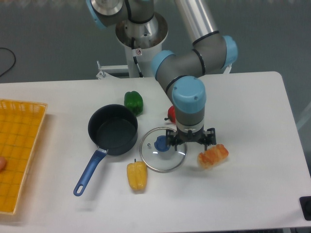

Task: Pick up the yellow pepper
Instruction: 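Swing the gripper back over the glass lid toward the yellow pepper, then lower the open gripper around the yellow bell pepper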

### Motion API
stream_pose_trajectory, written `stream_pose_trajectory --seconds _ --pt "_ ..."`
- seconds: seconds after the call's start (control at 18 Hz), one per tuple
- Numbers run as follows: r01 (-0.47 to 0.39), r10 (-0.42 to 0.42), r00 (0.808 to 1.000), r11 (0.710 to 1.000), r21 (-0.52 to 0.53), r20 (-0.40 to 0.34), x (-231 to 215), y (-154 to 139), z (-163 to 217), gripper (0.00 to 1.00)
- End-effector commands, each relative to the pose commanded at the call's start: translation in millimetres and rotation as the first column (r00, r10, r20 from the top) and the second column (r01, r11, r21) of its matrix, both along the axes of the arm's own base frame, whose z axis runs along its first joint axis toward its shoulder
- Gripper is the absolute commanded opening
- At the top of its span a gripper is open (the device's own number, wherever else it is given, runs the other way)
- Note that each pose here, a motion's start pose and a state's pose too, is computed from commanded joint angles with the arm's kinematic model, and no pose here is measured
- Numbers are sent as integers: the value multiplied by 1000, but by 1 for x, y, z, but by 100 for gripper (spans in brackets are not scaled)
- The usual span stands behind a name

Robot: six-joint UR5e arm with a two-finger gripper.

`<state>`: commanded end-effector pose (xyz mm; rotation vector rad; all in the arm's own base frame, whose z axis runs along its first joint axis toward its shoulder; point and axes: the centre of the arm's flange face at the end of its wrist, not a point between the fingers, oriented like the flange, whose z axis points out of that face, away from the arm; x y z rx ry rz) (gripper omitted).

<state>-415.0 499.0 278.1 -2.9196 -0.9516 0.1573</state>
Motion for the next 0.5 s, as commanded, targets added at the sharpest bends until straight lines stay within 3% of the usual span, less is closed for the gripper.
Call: stream_pose_trajectory --seconds 0.5 --pt "-86 86 996 996 37 -14 23 36 -3 100"
